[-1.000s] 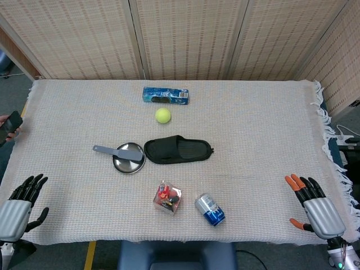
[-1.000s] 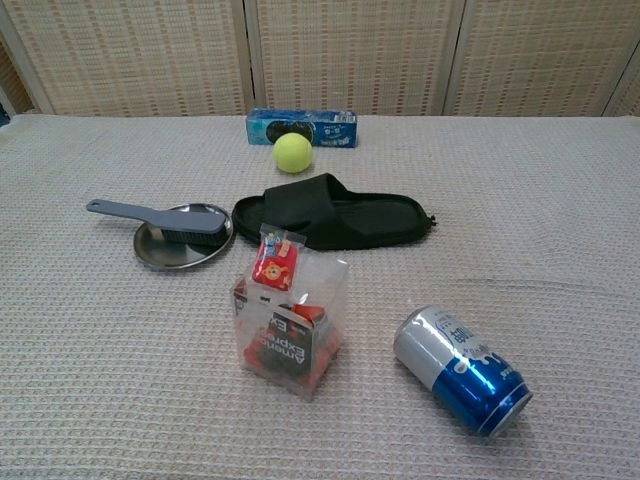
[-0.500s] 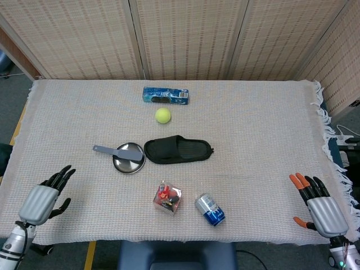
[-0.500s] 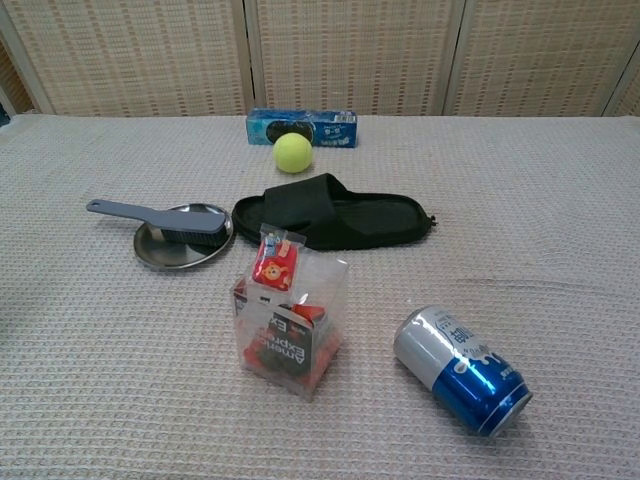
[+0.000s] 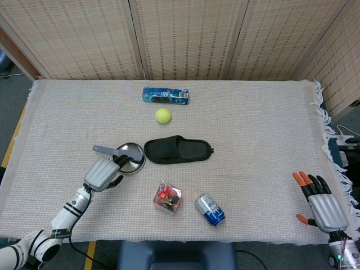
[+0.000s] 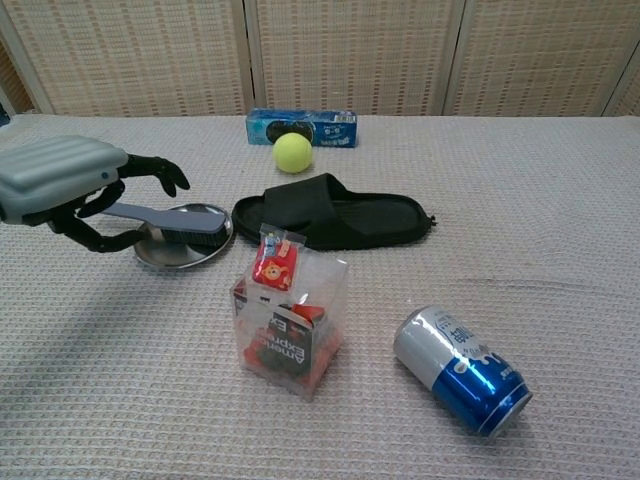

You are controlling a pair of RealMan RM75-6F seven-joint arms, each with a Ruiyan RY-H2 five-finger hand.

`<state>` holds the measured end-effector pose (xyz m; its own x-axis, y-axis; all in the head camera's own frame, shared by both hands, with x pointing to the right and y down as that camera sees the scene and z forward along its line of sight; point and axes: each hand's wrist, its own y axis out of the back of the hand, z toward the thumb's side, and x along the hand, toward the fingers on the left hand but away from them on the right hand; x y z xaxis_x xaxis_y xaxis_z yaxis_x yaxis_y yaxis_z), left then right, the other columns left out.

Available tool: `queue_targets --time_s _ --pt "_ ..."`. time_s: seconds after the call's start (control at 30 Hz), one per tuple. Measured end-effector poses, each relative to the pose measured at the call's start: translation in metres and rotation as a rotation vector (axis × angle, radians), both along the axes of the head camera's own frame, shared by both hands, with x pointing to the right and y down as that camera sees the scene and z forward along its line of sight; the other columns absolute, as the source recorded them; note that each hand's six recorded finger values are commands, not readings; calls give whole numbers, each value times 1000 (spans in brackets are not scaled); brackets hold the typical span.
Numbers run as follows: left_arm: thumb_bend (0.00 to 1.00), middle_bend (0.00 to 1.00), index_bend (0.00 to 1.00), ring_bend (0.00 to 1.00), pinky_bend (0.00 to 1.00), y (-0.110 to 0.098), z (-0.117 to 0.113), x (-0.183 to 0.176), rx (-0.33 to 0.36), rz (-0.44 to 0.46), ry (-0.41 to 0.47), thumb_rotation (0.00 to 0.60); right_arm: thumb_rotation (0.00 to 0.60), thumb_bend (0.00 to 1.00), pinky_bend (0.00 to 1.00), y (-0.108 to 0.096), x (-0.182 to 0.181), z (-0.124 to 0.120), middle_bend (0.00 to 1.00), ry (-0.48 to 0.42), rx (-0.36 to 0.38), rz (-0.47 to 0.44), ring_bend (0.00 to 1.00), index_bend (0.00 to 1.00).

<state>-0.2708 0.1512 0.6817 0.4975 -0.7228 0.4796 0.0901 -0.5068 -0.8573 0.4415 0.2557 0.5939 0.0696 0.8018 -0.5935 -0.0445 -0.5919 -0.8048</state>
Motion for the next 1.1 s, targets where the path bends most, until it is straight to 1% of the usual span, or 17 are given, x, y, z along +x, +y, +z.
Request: queue_targets --time_s 0.17,0.4,0.57,0.73,0.93,1.03,1.1 --pt "388 162 197 820 1000 -11 26 10 -11 17 -51 600 600 0 0 1 2 -1 0 6 -4 5 0 0" --pt "386 144 167 821 1000 -24 49 14 -2 23 -103 600 600 0 0 1 6 0 0 18 -15 16 0 0" --pt "386 174 166 821 1000 -34 65 8 -2 14 -156 600 600 0 0 1 8 0 0 23 -20 20 0 0" --pt "386 206 175 821 1000 -42 74 2 -12 4 -191 600 600 0 0 2 9 1 0 30 -25 22 0 0" --pt "388 278 248 821 1000 -43 79 0 -13 10 -201 600 600 0 0 1 9 0 0 34 -17 25 0 0" --pt "389 306 296 821 1000 -43 80 0 -10 11 -202 600 600 0 0 2 9 0 0 33 -22 24 0 0" --pt "388 326 308 821 1000 -44 80 0 -5 8 -203 600 600 0 0 2 9 1 0 32 -28 23 0 0"
